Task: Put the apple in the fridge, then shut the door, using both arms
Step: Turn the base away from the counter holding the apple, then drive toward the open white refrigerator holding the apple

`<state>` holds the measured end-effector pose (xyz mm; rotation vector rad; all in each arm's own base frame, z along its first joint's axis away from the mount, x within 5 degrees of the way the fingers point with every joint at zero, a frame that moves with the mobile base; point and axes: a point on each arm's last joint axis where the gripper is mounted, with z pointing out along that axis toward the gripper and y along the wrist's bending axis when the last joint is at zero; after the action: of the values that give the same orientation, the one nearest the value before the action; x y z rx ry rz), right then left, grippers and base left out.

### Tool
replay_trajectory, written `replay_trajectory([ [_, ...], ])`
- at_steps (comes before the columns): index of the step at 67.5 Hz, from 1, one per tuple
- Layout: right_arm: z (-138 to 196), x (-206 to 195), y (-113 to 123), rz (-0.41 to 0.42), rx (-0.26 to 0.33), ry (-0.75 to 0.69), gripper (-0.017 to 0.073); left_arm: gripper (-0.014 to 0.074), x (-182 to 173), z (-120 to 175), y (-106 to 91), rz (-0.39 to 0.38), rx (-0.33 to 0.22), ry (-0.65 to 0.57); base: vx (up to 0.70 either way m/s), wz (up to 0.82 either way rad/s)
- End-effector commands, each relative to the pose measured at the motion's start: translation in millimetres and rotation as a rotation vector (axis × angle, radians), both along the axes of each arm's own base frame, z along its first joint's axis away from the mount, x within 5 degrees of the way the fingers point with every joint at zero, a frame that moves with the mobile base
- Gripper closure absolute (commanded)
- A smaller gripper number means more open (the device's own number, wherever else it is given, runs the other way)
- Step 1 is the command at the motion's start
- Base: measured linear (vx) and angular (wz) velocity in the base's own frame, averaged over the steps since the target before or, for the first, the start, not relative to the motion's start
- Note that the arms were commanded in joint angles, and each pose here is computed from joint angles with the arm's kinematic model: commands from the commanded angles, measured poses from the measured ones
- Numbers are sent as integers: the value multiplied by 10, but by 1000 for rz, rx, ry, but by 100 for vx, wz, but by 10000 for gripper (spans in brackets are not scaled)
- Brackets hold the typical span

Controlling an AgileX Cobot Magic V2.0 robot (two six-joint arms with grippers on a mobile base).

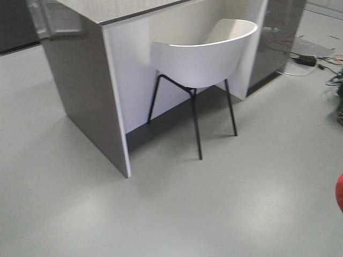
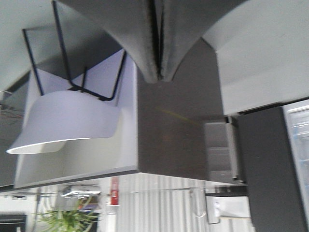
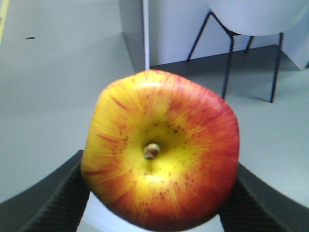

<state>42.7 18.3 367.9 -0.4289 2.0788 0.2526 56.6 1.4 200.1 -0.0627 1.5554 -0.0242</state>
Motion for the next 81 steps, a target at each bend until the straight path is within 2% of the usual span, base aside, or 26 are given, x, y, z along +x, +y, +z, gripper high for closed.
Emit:
replay_trajectory([
  [1, 128, 30, 12, 4, 27, -87, 200, 600, -2, -19, 0, -1, -14, -62, -2, 44],
  [81, 128, 30, 12, 4, 27, -87, 200, 600, -2, -19, 0, -1, -14, -62, -1, 38],
])
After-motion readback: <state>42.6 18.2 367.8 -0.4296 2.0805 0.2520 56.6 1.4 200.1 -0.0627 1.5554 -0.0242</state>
